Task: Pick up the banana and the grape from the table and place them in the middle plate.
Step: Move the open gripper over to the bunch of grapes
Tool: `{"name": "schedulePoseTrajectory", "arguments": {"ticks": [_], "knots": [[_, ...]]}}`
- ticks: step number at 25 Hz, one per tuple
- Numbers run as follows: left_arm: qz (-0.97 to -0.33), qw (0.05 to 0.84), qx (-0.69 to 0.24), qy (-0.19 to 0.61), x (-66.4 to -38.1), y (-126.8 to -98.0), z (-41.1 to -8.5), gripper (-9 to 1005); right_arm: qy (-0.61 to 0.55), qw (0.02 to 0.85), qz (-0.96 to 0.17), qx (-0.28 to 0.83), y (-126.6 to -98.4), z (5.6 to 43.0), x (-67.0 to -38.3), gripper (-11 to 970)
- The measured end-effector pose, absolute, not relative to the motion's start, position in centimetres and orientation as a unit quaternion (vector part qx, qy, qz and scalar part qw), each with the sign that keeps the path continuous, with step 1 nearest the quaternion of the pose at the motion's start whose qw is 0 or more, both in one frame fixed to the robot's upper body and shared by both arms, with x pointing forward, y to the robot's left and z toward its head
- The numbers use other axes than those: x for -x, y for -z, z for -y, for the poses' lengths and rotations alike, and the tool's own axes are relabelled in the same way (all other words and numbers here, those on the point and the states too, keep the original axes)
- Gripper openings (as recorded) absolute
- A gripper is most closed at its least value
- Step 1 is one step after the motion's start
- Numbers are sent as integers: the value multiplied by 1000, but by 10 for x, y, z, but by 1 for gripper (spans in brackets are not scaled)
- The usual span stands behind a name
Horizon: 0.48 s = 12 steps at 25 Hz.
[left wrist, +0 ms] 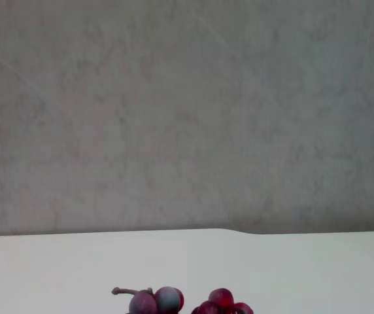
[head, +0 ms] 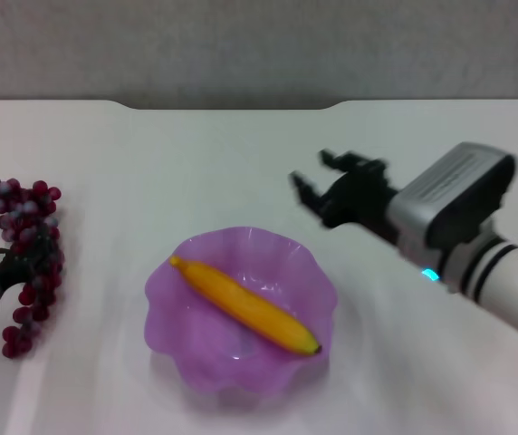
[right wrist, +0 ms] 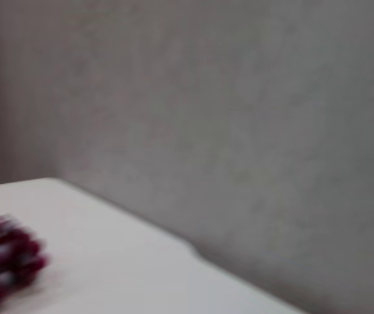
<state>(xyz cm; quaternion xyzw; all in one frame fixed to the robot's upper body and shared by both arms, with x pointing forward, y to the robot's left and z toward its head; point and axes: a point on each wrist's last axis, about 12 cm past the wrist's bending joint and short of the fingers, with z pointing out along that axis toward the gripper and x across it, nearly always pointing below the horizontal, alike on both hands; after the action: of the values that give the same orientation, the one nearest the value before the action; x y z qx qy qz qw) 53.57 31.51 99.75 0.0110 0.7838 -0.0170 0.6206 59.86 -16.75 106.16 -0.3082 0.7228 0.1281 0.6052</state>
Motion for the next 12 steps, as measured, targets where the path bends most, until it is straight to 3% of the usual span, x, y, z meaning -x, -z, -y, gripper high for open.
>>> {"name": "schedulePoseTrajectory", "arguments": {"ticks": [3,9,12], "knots": [[-784,620,-12,16,-535,-997,-315,896,-102,627,-721,277,-1067,186,-600,487],[-784,620,-13,16,-536,-998,-315,896,-10,688,-693,214,-1082,237,-582,247],[-784,620,-13,16,-537,-998,-315,896,8,715,-681,160,-1084,263,-567,187]]}}
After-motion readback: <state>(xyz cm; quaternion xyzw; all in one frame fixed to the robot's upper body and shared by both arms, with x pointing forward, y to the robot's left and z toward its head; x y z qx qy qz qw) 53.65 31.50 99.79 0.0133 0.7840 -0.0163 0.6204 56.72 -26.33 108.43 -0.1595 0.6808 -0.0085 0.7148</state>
